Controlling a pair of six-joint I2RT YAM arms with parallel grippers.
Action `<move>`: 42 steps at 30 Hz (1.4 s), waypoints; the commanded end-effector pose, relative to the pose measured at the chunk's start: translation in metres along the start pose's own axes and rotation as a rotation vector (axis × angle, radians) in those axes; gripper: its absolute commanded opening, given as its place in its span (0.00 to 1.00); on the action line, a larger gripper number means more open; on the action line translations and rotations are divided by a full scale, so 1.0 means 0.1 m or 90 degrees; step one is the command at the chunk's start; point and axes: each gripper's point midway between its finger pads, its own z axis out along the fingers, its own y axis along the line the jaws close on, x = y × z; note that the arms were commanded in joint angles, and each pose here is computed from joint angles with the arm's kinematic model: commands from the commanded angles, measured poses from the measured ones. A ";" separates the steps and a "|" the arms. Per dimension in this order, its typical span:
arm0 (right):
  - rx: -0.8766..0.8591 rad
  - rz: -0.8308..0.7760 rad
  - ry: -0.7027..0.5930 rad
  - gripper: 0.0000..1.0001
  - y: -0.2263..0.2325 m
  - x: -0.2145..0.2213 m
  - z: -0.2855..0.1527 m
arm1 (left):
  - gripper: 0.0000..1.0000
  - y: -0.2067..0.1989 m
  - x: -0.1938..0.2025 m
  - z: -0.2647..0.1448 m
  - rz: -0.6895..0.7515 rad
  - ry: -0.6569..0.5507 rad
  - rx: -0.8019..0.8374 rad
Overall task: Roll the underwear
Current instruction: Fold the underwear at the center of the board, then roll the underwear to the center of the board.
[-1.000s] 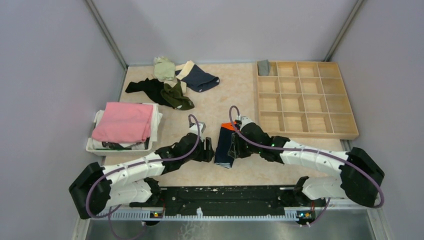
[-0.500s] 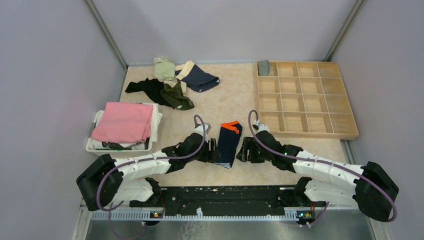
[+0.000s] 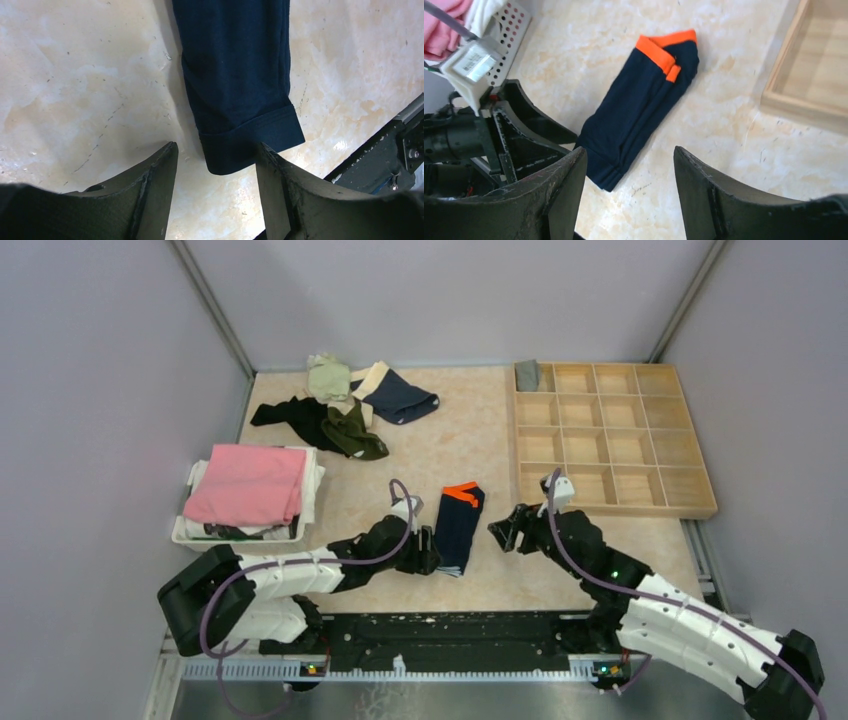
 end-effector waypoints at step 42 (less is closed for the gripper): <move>-0.419 -1.041 -0.026 0.54 0.50 0.74 0.00 | 0.49 -0.17 0.08 -0.07 -0.057 -0.007 0.068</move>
